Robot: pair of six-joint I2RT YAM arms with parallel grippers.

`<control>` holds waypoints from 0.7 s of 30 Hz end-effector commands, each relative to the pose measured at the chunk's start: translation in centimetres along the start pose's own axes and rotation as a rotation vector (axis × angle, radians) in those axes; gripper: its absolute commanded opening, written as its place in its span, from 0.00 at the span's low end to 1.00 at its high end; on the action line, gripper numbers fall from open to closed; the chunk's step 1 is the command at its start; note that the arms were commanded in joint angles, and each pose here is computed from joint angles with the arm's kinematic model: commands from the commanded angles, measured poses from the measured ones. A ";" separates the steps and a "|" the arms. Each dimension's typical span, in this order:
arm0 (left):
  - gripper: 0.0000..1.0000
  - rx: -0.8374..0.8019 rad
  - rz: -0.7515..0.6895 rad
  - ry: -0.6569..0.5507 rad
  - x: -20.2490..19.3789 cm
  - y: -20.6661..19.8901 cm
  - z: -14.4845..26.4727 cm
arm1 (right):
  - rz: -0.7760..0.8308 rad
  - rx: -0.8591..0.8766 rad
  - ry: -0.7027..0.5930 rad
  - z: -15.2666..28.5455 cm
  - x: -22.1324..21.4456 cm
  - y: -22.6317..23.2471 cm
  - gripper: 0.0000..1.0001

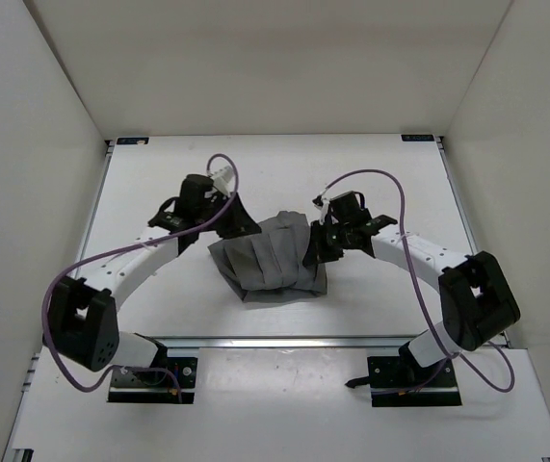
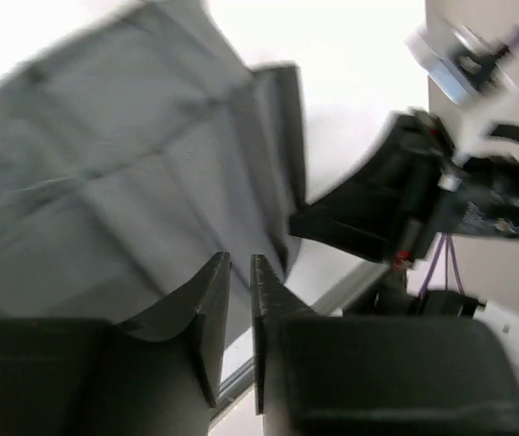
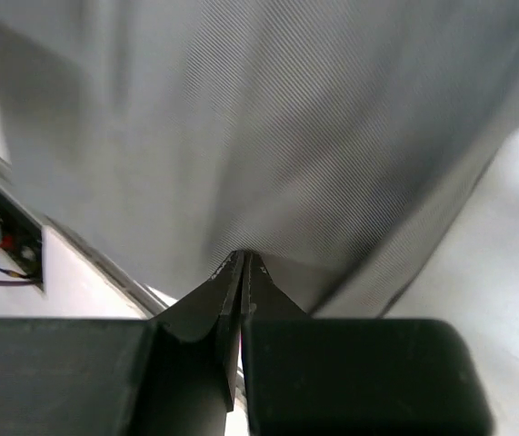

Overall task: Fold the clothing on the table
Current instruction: Fold the skirt

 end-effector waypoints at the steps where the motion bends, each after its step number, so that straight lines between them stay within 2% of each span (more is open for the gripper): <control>1: 0.25 -0.134 -0.047 0.031 -0.8 -4.1 -1.4 | 0.014 0.018 -0.080 -0.4 1.3 -0.1 0.01; 2: 0.13 -0.144 -0.036 0.049 -1.5 -4.3 -1.9 | 0.011 0.019 -0.074 -0.6 1.1 -0.2 0.00; 4: 0.00 -0.145 -0.022 0.072 -2.8 -3.9 -2.6 | 0.008 0.017 -0.076 -1.3 1.1 -0.7 0.01; 7: 0.00 -0.107 -0.002 0.169 -6.7 -1.8 -3.1 | -0.001 0.032 -0.066 -2.3 1.0 -1.3 0.00; 9: 0.00 -0.055 0.037 0.236 -10.2 1.1 -3.0 | -0.006 0.048 -0.055 -2.9 1.0 -1.2 0.00; 12: 0.00 -0.021 0.071 0.268 -12.7 3.3 -2.7 | -0.009 0.073 -0.024 -4.0 0.3 -0.7 0.00; 18: 0.00 0.113 0.077 0.338 -14.9 7.2 -2.1 | -0.029 0.056 0.029 -5.2 -1.5 -2.0 0.00; 21: 0.00 0.128 0.107 0.319 -14.3 8.1 -1.5 | -0.020 0.008 0.005 -4.4 -0.9 -3.0 0.00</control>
Point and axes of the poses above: each gripper's point midway between its finger pads, its own z axis back along the fingers, its own y axis along the line the jaws close on, x = y × z, the point moved 1 cm from there along z, back along the fingers, and after that the axes turned 3 degrees about z, right-handed, at the moved point
